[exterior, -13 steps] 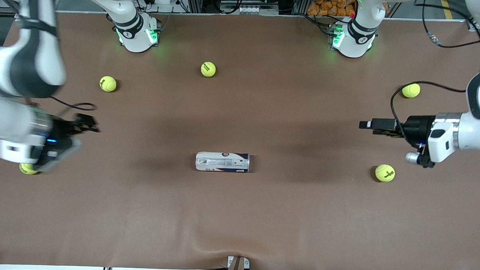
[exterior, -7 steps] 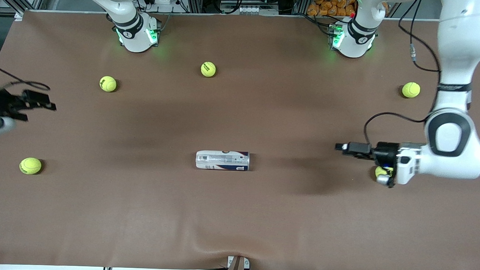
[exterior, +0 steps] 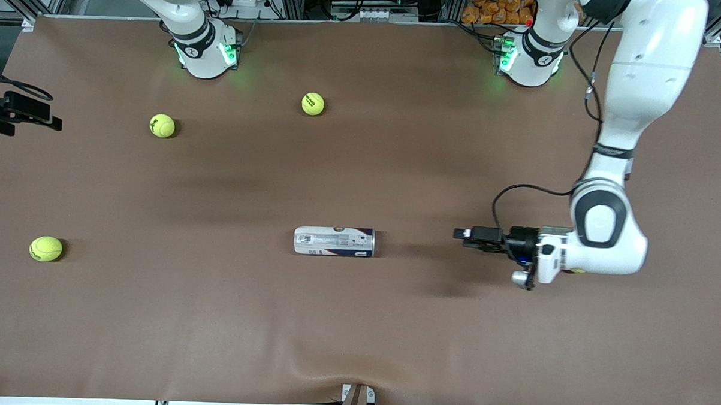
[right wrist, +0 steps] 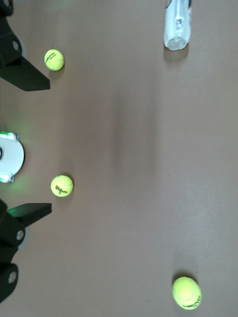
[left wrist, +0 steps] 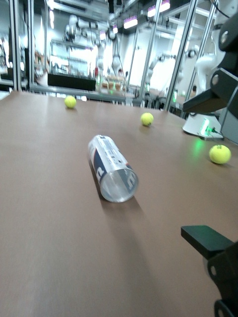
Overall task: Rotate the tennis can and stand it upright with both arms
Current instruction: 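Reach the left gripper to the can's end and grasp it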
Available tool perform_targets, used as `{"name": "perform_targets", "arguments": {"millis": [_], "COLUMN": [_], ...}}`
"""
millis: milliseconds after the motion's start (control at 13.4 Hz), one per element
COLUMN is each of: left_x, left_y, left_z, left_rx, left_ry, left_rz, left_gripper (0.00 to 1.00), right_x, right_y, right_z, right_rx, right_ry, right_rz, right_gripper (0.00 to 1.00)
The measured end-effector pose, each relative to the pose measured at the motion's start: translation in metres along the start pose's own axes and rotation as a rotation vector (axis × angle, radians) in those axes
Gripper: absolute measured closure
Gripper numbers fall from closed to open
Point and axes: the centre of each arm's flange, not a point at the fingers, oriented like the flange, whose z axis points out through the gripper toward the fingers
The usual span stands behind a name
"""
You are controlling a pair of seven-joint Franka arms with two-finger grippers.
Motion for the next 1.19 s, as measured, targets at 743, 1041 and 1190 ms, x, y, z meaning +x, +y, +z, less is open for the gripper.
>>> {"name": "perform_targets", "arguments": {"millis": [743, 1041, 1190], "left_x": [-0.002, -0.002, -0.003], "left_y": [-0.021, -0.018, -0.019], "left_z": [0.137, 0.169, 0.188], "left_rx": [-0.115, -0.097, -0.117], "left_ry": [0.074, 0.111, 0.121], "left_rz": [-0.107, -0.114, -0.129], "left_gripper": [0.00, 0.00, 0.00], "right_x": [-0.029, -0.027, -0.025], "right_y": [-0.021, -0.033, -0.031], "right_z": [-0.032, -0.040, -0.043], "right_rx": [-0.099, -0.125, -0.110], "right_ry": [0.057, 0.112, 0.135], "right_rz": [0.091, 0.081, 0.082], "right_gripper": [0.00, 0.00, 0.00]}}
